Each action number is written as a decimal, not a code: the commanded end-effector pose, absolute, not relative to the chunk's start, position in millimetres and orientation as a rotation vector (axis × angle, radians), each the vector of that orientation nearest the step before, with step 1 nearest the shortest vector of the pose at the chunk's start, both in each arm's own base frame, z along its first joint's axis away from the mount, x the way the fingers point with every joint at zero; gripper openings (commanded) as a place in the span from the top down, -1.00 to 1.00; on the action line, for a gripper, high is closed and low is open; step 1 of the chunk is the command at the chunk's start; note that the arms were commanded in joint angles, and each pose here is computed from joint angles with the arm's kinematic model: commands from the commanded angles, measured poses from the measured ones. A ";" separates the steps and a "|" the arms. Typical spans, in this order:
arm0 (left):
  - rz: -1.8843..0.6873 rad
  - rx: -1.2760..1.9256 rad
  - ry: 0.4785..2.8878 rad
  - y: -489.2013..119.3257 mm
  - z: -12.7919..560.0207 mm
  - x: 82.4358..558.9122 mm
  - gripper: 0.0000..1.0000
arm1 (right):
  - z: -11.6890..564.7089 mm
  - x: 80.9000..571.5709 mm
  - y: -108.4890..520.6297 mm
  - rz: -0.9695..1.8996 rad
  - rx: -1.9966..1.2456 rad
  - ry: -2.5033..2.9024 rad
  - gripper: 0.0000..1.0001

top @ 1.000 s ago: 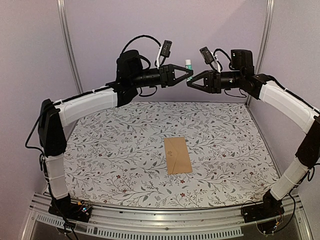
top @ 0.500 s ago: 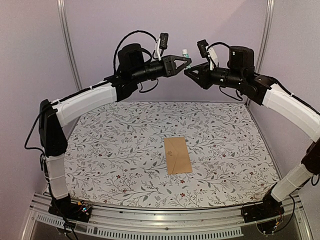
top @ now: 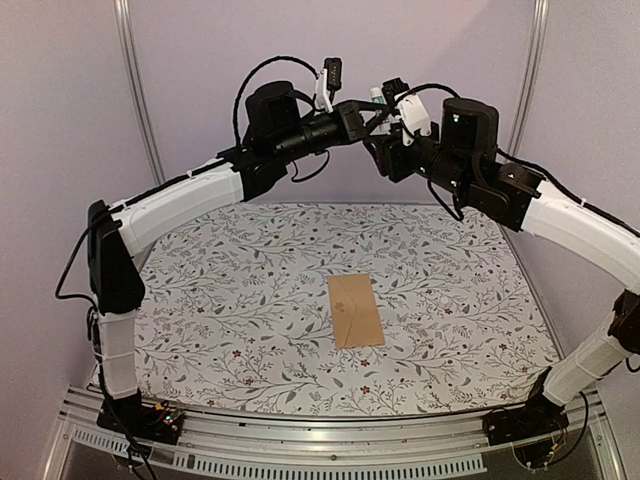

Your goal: Place the letter into the envelope and seal it

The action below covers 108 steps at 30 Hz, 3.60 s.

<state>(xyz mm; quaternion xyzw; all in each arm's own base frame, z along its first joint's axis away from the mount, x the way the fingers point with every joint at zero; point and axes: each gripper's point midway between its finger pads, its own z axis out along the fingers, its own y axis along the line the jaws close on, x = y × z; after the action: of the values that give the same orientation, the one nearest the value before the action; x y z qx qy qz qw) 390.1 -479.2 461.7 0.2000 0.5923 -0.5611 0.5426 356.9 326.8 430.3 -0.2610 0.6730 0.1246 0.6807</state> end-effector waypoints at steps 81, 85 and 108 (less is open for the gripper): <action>-1.603 0.834 1.340 -478.5 427.6 351.1 1.00 | 411.9 327.6 331.4 1.365 -1.027 1.522 0.57; -1.585 0.831 1.328 -476.3 431.3 350.7 1.00 | 407.7 328.6 330.8 1.360 -1.017 1.538 0.29; -1.339 0.472 1.531 -465.5 406.9 411.4 1.00 | 418.9 377.1 317.2 0.780 -0.752 1.595 1.00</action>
<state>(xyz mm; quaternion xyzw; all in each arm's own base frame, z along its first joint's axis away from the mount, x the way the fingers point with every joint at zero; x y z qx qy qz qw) 370.3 -478.3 416.0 0.2909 0.5737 -0.6179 0.4521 353.1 329.7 386.1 -0.3670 0.6619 0.4849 0.4383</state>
